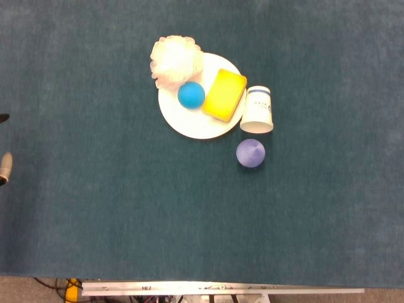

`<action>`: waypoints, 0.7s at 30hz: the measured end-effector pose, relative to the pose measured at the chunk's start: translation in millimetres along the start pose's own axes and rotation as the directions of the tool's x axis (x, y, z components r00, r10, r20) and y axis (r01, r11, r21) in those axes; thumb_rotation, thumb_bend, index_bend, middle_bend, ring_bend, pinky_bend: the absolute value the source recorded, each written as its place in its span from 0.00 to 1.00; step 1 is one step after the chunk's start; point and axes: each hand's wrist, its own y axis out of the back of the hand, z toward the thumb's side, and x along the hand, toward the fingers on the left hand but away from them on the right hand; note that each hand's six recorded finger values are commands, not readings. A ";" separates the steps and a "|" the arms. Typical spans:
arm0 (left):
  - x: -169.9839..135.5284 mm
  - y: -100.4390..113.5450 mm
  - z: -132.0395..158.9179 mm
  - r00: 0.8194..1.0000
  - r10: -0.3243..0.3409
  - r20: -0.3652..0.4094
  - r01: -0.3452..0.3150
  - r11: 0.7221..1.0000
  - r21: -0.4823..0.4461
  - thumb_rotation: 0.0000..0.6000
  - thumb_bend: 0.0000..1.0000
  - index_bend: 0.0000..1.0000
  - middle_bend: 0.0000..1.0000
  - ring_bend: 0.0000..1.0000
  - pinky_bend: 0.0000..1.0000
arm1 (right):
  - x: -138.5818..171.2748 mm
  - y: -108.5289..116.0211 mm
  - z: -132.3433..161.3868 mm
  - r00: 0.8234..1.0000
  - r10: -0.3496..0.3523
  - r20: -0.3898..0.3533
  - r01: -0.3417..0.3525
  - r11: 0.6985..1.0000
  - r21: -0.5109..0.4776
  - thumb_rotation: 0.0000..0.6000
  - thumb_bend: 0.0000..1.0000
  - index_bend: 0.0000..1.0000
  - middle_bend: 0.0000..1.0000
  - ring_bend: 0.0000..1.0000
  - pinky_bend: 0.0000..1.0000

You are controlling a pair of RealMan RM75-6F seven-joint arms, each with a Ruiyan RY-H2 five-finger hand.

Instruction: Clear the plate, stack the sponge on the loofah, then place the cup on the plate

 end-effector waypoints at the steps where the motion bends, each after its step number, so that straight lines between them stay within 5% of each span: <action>1: 0.0 -0.1 0.1 1.000 0.000 0.000 0.000 1.000 0.000 1.00 0.41 0.19 0.25 0.21 0.11 | 0.0 -0.1 0.0 1.000 0.001 0.000 -0.001 1.000 0.000 1.00 0.10 0.40 0.44 0.34 0.32; 13: -1.0 2.5 0.0 1.000 0.006 0.002 -0.006 1.000 0.002 1.00 0.41 0.19 0.25 0.21 0.11 | -1.5 0.6 6.7 0.999 0.010 -0.034 -0.010 1.000 -0.005 1.00 0.10 0.40 0.44 0.34 0.32; 21: -0.9 4.7 -1.0 1.000 0.006 0.006 -0.006 1.000 0.007 1.00 0.41 0.19 0.25 0.21 0.11 | -13.0 9.3 35.4 0.987 0.031 -0.158 -0.033 0.999 -0.014 1.00 0.10 0.40 0.44 0.34 0.32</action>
